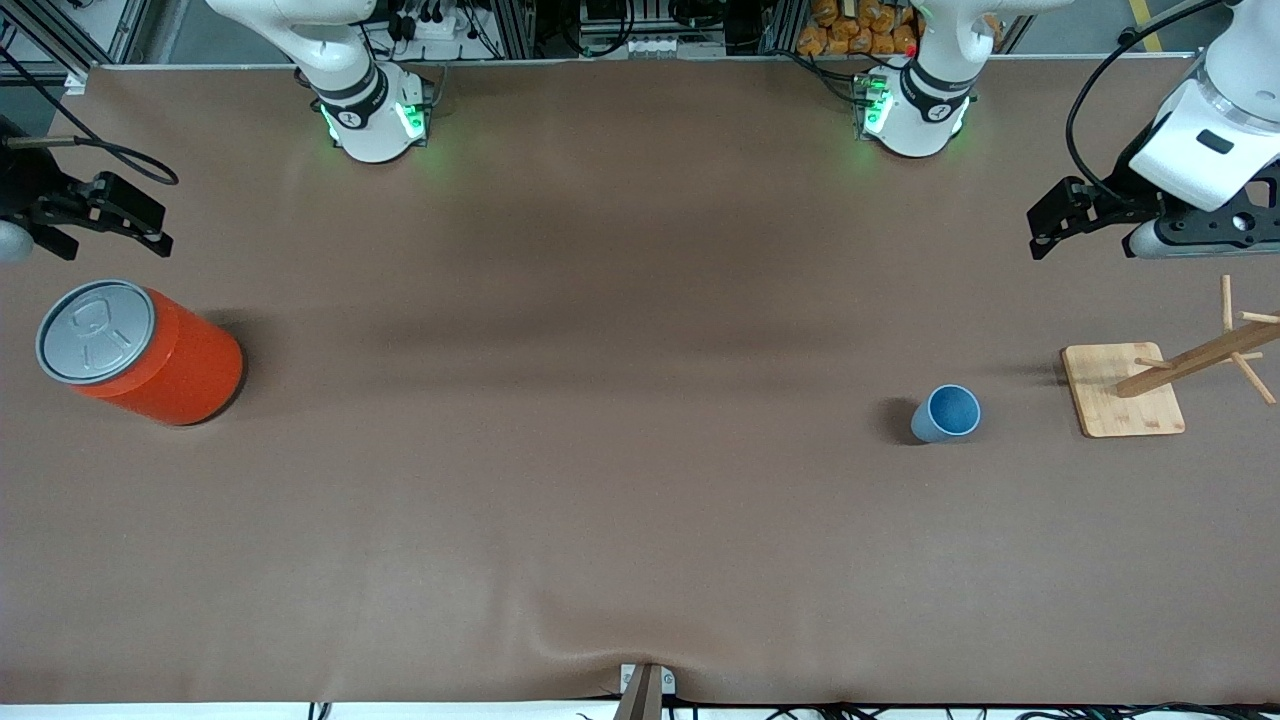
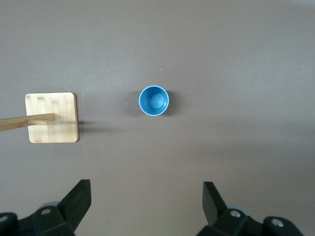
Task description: Flip cup
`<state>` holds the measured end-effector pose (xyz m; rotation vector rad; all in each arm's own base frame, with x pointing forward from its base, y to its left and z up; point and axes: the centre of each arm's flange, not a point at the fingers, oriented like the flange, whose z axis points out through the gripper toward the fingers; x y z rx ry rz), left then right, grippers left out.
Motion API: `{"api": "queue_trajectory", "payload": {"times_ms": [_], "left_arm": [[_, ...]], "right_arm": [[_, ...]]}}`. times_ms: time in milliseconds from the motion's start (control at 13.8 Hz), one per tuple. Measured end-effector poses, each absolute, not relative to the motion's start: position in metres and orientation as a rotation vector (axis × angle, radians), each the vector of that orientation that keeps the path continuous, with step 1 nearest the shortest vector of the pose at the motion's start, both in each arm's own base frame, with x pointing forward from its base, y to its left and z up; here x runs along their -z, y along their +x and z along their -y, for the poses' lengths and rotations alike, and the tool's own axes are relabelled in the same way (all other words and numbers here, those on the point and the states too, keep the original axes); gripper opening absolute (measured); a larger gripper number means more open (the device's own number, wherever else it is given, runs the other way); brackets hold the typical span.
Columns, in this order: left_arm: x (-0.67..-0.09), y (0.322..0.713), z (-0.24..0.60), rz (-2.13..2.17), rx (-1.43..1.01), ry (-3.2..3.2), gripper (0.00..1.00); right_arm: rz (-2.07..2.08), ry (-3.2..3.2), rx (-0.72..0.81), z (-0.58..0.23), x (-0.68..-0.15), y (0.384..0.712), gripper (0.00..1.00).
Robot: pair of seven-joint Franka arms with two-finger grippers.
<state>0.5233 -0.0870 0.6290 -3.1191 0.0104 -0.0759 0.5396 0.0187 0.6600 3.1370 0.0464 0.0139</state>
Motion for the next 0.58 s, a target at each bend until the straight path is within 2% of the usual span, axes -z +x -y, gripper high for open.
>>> {"api": "queue_trajectory", "payload": {"times_ms": [580], "left_arm": [[-0.647, 0.504, 0.075, -0.063, 0.031, -3.112, 1.0]], "right_arm": [[-0.044, 3.137, -0.012, -0.018, -0.66, 0.539, 1.0]]}}
